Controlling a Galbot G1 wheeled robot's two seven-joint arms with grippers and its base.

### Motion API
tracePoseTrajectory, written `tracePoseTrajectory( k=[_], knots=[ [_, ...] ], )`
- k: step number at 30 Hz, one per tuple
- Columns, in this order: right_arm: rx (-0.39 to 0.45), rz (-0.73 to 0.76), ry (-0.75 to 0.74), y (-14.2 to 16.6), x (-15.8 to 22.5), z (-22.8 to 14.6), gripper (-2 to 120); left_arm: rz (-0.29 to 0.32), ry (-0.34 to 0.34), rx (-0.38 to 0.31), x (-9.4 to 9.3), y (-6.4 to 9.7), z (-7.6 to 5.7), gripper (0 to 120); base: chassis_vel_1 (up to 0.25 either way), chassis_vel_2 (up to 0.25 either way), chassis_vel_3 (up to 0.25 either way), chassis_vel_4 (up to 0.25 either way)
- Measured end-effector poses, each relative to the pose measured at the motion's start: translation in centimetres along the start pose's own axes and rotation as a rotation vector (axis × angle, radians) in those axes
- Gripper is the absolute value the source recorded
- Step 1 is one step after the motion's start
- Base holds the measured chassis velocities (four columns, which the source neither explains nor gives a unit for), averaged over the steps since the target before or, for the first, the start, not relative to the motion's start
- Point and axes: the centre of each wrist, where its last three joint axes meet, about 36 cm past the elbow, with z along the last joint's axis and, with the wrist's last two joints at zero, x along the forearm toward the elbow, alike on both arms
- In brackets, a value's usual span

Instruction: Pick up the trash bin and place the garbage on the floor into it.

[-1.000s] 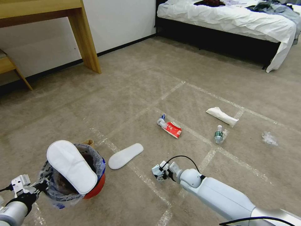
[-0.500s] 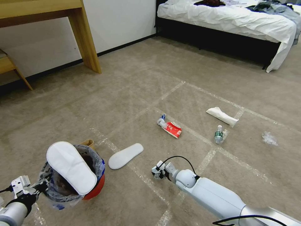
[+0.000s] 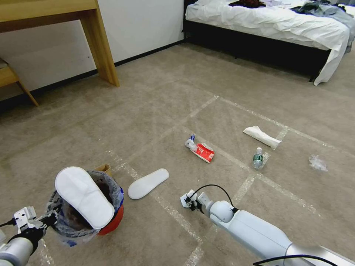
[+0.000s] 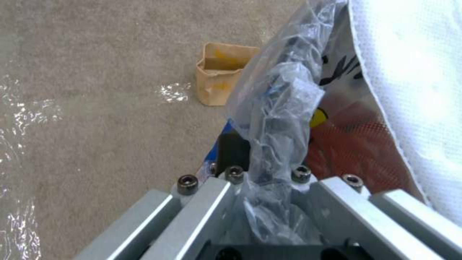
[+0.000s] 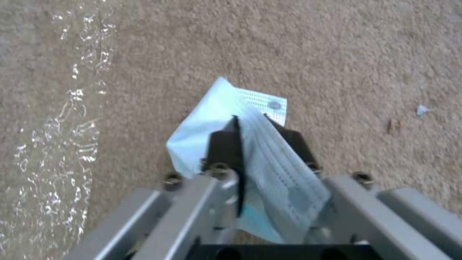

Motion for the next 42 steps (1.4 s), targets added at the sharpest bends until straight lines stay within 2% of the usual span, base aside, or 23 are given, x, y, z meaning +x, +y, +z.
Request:
tracePoseTrajectory(
  k=[1, 3, 7, 10, 13, 23, 28, 31, 32, 36, 42],
  knots=[
    [-0.003, 0.004, -0.004, -0.1, 0.2, 0.2, 3, 0.001, 0.000, 0.000, 0.0, 0.0, 0.0, 1, 0.000, 0.000, 0.000, 0.000],
    [-0.007, 0.010, -0.008, -0.3, 0.5, 0.3, 0, 0.001, 0.000, -0.002, 0.0, 0.0, 0.0, 1, 0.000, 0.000, 0.000, 0.000],
    [-0.021, 0.022, -0.016, -0.7, 1.0, 0.4, 0, 0.001, 0.000, -0.004, -0.1, 0.0, -0.1, 1, 0.000, 0.000, 0.000, 0.000],
    [-0.058, 0.042, -0.047, -1.4, 1.9, -0.3, 0, 0.001, 0.000, -0.007, -0.1, 0.0, -0.2, 1, 0.000, 0.000, 0.000, 0.000],
    [-0.119, 0.067, -0.140, -2.7, 4.1, -2.5, 0, 0.003, -0.002, -0.013, 0.0, -0.1, -0.3, 1, 0.000, 0.000, 0.000, 0.000],
    [-0.154, 0.091, -0.246, -4.1, 6.2, -4.2, 0, 0.010, -0.002, -0.024, 0.2, -0.4, -0.6, 1, 0.000, 0.000, 0.000, 0.000],
    [-0.202, 0.100, -0.338, -4.9, 8.0, -6.4, 0, 0.022, -0.005, -0.032, 0.5, -0.8, -0.9, 1, 0.000, 0.000, 0.000, 0.000],
    [-0.235, 0.100, -0.461, -5.8, 10.7, -10.5, 0, 0.031, -0.008, -0.038, 0.6, -1.0, -1.3, 1, 0.000, 0.000, 0.000, 0.000],
    [-0.235, 0.100, -0.461, -5.8, 10.7, -10.5, 0, 0.031, -0.008, -0.038, 0.6, -1.0, -1.3, 1, 0.000, 0.000, 0.000, 0.000],
    [-0.284, 0.075, -0.623, -6.3, 15.3, -16.7, 0, 0.052, -0.003, -0.035, 0.3, -1.7, -1.2, 1, 0.000, 0.000, 0.000, 0.000],
    [-0.307, 0.006, -0.701, -5.4, 19.5, -20.4, 0, 0.067, 0.001, -0.039, 0.2, -2.1, -1.2, 1, 0.000, 0.000, 0.000, 0.000]
  ],
)
